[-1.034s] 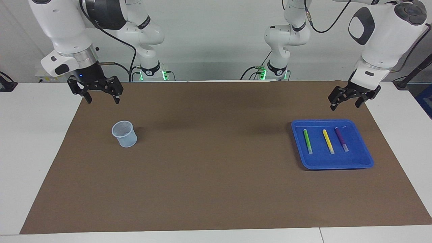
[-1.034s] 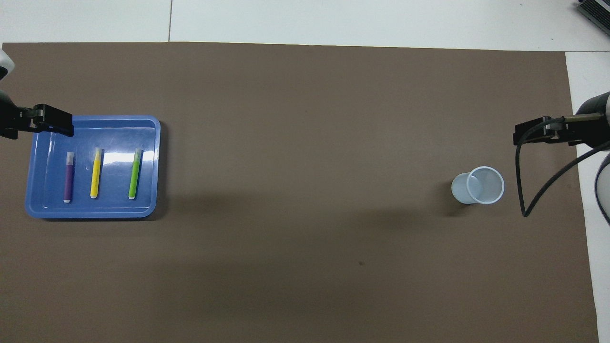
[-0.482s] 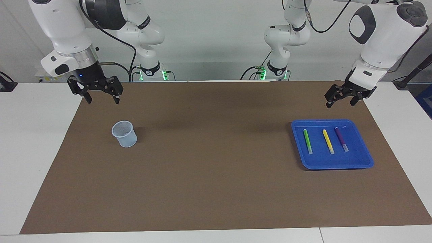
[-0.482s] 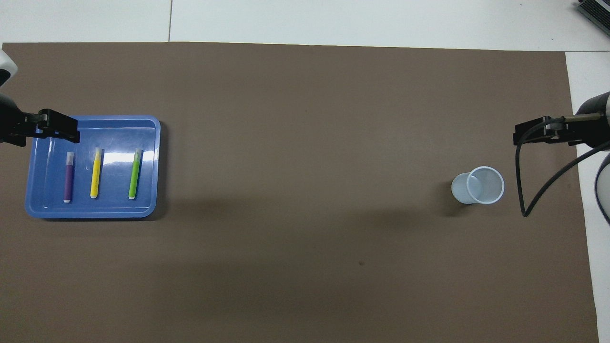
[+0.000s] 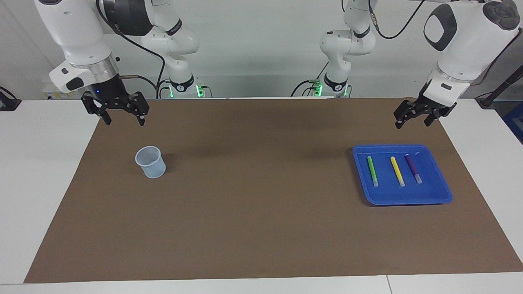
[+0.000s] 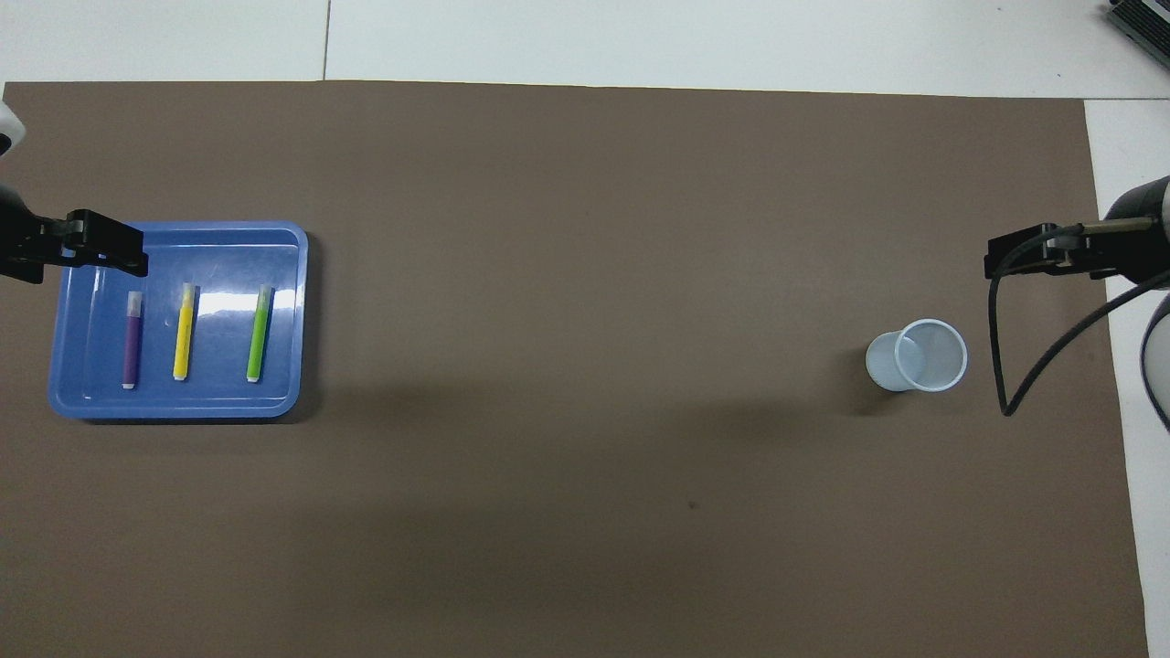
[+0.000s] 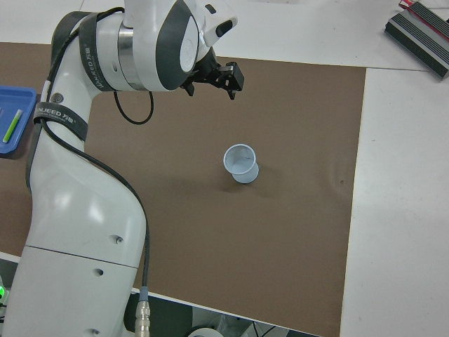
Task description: Right arm passes pens to left for tray arrangement
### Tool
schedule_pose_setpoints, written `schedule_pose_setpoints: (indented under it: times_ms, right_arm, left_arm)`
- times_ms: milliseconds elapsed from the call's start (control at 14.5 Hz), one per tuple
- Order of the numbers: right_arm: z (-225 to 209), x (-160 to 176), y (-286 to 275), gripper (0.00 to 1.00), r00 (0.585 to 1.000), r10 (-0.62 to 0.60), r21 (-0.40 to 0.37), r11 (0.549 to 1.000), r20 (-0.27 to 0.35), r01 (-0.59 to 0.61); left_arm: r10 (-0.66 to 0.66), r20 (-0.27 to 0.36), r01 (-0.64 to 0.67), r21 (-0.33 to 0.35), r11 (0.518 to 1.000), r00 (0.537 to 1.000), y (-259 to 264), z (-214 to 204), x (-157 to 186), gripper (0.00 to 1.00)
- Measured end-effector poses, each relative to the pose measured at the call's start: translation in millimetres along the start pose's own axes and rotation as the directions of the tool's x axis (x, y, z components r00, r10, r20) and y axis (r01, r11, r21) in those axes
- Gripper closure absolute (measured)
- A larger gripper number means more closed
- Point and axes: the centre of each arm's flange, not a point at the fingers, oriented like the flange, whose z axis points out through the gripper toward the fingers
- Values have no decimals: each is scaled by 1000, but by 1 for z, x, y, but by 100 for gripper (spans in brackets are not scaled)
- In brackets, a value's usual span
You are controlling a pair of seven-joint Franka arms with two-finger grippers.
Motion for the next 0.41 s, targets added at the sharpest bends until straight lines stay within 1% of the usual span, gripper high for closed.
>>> schedule_pose_setpoints:
  times_ms: [414]
  right_arm:
    - [0,0,0,0,1000,0,0,1000,0,0]
  left_arm:
    - [-3,0,3,5,1000,1000,-2,0,0,0]
